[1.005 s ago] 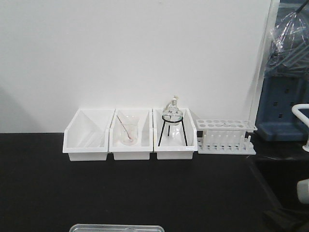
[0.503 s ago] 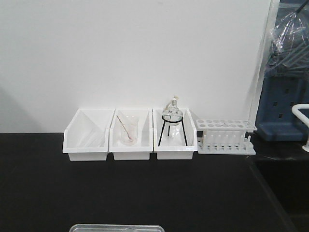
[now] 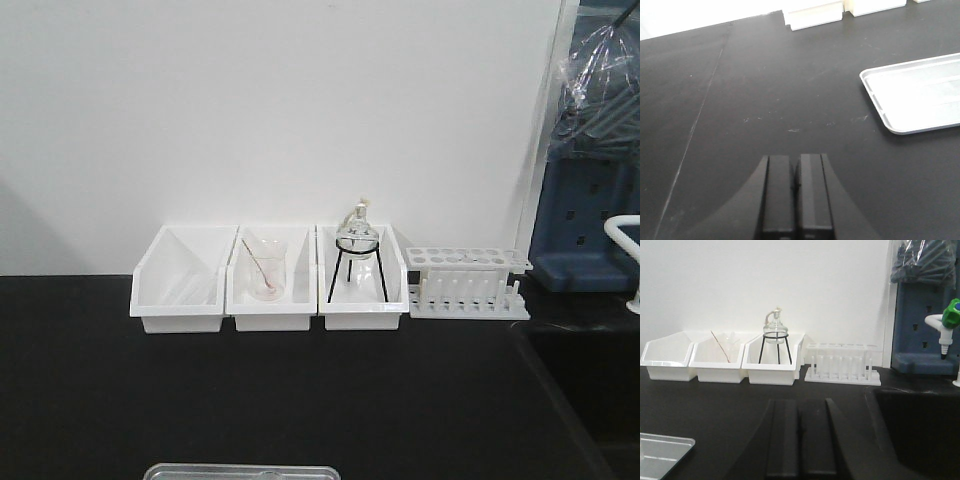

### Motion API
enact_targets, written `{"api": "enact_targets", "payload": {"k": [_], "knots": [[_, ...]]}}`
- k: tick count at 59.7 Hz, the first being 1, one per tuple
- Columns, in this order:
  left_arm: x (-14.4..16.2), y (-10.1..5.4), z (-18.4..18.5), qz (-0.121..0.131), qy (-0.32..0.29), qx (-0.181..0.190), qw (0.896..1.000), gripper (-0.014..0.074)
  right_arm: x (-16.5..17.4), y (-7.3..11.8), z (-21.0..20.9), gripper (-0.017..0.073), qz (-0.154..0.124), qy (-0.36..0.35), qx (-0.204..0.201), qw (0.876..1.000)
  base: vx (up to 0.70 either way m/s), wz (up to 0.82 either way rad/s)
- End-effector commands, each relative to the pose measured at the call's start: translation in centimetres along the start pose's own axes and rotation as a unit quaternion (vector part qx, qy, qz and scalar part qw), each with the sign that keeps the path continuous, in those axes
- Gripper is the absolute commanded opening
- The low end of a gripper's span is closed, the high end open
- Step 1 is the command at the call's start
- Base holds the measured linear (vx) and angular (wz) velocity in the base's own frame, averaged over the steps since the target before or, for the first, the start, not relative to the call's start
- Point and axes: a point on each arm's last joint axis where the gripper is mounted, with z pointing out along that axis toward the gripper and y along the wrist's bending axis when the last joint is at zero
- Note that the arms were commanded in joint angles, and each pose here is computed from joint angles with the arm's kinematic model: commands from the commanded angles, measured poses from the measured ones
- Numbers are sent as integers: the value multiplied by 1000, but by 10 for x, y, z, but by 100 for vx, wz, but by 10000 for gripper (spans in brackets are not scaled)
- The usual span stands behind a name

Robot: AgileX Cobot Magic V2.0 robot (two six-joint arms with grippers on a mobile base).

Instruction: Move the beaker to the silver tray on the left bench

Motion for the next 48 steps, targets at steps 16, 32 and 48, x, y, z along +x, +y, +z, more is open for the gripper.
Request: {"api": "enact_targets", "payload": {"k": [16,32,48], "knots": [[-2,-1,2,1,-35,1,999,1,-3,0,-2,-11,-5,-29,2,1000,0,0],[-2,-1,2,1,-35,1,999,1,-3,0,-2,-11,-5,-29,2,1000,0,0],[-2,-1,2,1,-35,1,999,1,-3,0,-2,-11,-5,-29,2,1000,0,0]]}}
